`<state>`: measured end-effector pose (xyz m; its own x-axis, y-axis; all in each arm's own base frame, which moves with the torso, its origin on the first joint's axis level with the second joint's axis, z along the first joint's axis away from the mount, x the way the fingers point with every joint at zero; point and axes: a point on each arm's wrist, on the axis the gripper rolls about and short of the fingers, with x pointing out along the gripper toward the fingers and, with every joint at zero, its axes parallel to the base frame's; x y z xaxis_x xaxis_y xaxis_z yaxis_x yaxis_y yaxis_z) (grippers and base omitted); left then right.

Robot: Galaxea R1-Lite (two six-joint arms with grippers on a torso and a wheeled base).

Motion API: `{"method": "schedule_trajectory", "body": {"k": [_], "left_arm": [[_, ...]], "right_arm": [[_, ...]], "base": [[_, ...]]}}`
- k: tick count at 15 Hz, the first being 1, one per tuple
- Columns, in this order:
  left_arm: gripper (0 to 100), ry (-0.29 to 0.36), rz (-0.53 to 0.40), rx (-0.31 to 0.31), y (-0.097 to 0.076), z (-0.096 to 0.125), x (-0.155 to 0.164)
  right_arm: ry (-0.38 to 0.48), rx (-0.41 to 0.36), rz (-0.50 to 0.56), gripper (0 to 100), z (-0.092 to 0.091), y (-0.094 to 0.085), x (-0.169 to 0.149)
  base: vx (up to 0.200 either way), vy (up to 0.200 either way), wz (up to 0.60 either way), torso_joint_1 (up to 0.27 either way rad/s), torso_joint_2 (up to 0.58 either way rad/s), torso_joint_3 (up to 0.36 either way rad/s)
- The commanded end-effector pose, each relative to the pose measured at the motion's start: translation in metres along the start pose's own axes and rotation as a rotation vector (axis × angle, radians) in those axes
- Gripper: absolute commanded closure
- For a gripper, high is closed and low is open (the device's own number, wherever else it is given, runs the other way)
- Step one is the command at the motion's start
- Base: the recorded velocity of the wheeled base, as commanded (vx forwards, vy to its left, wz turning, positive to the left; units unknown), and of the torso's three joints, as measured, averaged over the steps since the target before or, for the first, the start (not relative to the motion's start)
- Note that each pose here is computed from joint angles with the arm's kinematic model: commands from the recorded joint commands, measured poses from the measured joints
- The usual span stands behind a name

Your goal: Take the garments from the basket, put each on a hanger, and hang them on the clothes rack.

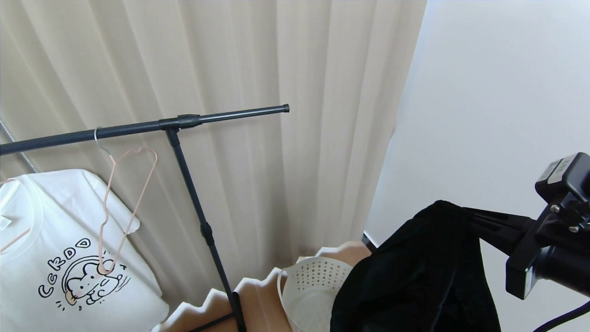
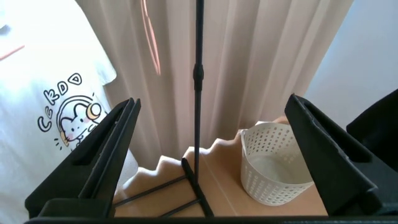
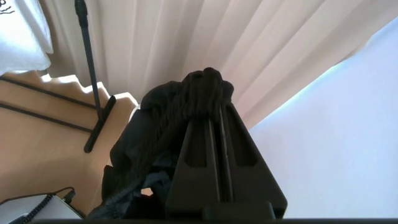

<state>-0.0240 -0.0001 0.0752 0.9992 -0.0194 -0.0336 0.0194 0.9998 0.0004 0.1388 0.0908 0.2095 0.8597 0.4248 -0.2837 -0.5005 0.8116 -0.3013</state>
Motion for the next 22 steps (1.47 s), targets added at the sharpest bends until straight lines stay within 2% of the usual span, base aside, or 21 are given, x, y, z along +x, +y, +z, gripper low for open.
{"method": "schedule_trajectory", "body": {"k": [1, 5, 8, 10, 11, 22], "left_arm": [[0, -0.001, 0.001, -0.001, 0.0, 0.0001, 0.0], [0, -0.001, 0.002, -0.001, -0.0001, 0.0001, 0.0], [0, -0.001, -0.001, -0.001, -0.0001, 0.0001, 0.0], [0, -0.001, 0.001, -0.002, -0.0001, 0.0001, 0.0], [0, -0.001, 0.001, -0.002, -0.0001, 0.0001, 0.0], [0, -0.001, 0.001, -0.002, -0.0001, 0.0001, 0.0]], "right_arm": [[-0.002, -0.001, 0.001, 100, -0.0001, 0.0003, 0.0007], [0.002, -0.001, 0.002, 100, -0.0022, 0.001, 0.0008], [0.001, -0.003, 0.002, 100, -0.002, 0.0009, 0.0004], [0.001, -0.003, 0.002, 100, -0.002, 0.0009, 0.0004], [0.001, -0.003, 0.002, 100, -0.002, 0.0009, 0.0004], [0.004, -0.003, 0.003, 100, -0.0026, 0.0011, 0.0008]], "base": [[0.0, 0.0, 0.6, 0.002, 0.0, 0.002], [0.0, 0.0, 0.6, 0.008, 0.0, -0.002], [0.0, 0.0, 0.0, 0.0, 0.0, 0.0], [-0.2, 0.0, 0.0, 0.0, 0.0, 0.0], [-0.2, 0.2, 0.0, 0.007, 0.01, 0.002], [0.0, 0.2, 0.0, 0.002, 0.0, 0.002]]}}
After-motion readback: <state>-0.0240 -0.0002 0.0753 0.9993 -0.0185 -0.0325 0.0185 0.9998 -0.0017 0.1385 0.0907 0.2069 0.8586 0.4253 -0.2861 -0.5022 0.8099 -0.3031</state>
